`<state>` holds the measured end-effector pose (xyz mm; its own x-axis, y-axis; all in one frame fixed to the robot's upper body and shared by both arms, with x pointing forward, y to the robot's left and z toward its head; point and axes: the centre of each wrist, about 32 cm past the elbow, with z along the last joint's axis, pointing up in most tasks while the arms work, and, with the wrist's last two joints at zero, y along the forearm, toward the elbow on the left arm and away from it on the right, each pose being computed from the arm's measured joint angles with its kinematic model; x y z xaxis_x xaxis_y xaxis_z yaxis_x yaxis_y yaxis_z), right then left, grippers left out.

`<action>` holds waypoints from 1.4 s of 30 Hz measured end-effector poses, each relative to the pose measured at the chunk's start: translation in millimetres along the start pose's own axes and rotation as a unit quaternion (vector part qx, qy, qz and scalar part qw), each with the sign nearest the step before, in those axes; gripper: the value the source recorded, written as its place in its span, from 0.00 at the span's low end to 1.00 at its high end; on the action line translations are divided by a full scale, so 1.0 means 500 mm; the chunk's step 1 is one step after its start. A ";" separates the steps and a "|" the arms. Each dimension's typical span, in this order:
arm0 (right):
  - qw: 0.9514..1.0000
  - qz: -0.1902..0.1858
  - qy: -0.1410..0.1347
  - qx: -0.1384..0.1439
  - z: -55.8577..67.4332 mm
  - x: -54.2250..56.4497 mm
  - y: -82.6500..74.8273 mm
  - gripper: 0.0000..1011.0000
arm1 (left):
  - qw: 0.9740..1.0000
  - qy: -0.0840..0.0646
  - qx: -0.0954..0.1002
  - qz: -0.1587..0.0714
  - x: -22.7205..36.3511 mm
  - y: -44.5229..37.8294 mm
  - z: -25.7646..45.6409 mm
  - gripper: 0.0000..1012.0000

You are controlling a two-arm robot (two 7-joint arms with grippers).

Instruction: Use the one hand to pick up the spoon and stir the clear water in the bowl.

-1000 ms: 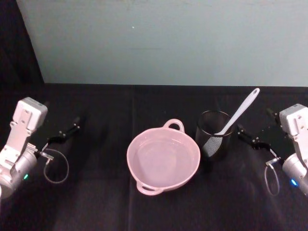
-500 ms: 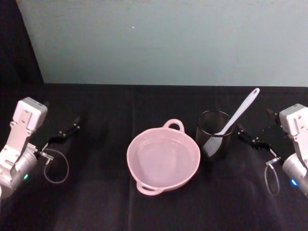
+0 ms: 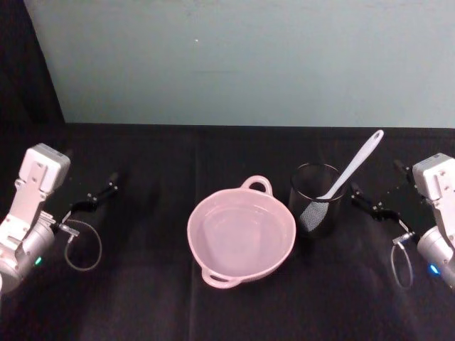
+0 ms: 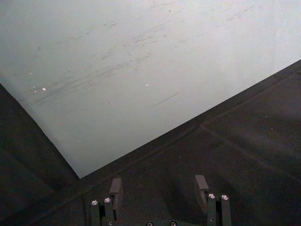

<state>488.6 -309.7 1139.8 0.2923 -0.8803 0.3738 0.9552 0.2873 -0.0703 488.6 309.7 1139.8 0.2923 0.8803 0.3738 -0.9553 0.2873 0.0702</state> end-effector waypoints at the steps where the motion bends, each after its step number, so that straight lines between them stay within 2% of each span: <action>1: 1.000 0.000 0.000 0.000 0.000 0.000 0.000 0.99 | 1.000 0.000 0.000 0.000 0.000 0.000 0.000 0.99; 9: 1.000 0.000 -0.001 0.000 0.000 0.000 0.000 0.99 | 1.000 0.000 0.000 0.000 0.000 0.000 0.000 0.99; 13: 1.000 -0.004 -0.021 -0.009 0.012 0.003 -0.012 0.99 | 1.000 0.000 0.000 0.000 0.000 0.000 0.000 0.99; 16: 1.000 -0.009 -0.022 -0.013 0.017 0.007 -0.024 0.99 | 1.000 0.000 0.000 0.000 0.000 0.000 0.000 0.99; 19: 1.000 -0.013 -0.004 -0.013 0.021 0.016 -0.043 0.99 | 1.000 0.000 0.000 0.000 0.000 0.000 0.000 0.99; 21: 1.000 -0.011 0.023 -0.008 0.024 0.025 -0.056 0.99 | 1.000 0.000 0.000 0.000 0.000 0.000 0.000 0.99; 22: 0.999 -0.007 0.050 0.000 0.026 0.033 -0.063 0.99 | 1.000 0.000 0.000 0.000 0.000 0.000 0.000 0.99; 25: 0.995 0.004 0.095 0.012 0.029 0.043 -0.071 0.99 | 1.000 0.000 0.000 0.000 0.000 0.000 0.000 0.99; 26: 0.991 0.013 0.128 0.021 0.031 0.050 -0.074 0.99 | 1.000 0.000 0.000 0.000 0.000 0.000 0.000 0.99; 28: 0.986 0.022 0.164 0.030 0.032 0.056 -0.075 0.99 | 1.000 0.000 0.000 0.000 0.000 0.000 0.000 0.99; 29: 0.977 0.035 0.205 0.036 0.033 0.062 -0.073 0.99 | 1.000 0.000 0.000 0.000 0.000 0.000 0.000 0.99; 30: 0.973 0.040 0.224 0.037 0.033 0.065 -0.072 0.99 | 1.000 0.000 0.000 0.000 0.000 0.000 0.000 0.99; 31: 0.963 0.050 0.262 0.038 0.033 0.070 -0.067 0.99 | 1.000 0.000 0.000 0.000 0.000 0.000 0.000 0.99; 35: 0.943 0.066 0.324 0.036 0.033 0.080 -0.055 0.99 | 1.000 0.000 0.000 0.000 0.000 0.000 0.000 0.99; 36: 0.933 0.073 0.352 0.033 0.033 0.084 -0.048 0.99 | 1.000 0.000 0.000 0.000 0.000 0.000 0.000 0.99; 38: 0.923 0.080 0.375 0.032 0.037 0.087 -0.040 0.99 | 1.000 0.000 0.000 0.000 0.000 0.000 0.000 0.99; 39: 0.914 0.086 0.396 0.028 0.039 0.091 -0.031 0.99 | 1.000 0.000 0.000 0.000 0.000 0.000 0.000 0.99; 40: 0.909 0.088 0.406 0.026 0.041 0.092 -0.026 0.99 | 1.000 0.000 0.000 0.000 0.000 0.000 0.000 0.99; 41: 0.902 0.093 0.422 0.023 0.043 0.094 -0.018 0.99 | 1.000 0.000 0.000 0.000 0.000 0.000 0.000 0.99; 42: 0.898 0.096 0.429 0.022 0.044 0.094 -0.013 0.99 | 1.000 0.000 0.000 0.000 0.000 0.000 0.000 0.99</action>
<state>495.0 -344.8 1178.3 0.3963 -0.7746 -0.4929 0.8865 0.4624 -0.0140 488.6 309.7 1139.8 0.2923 0.8803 0.3737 -0.9552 0.2873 0.0703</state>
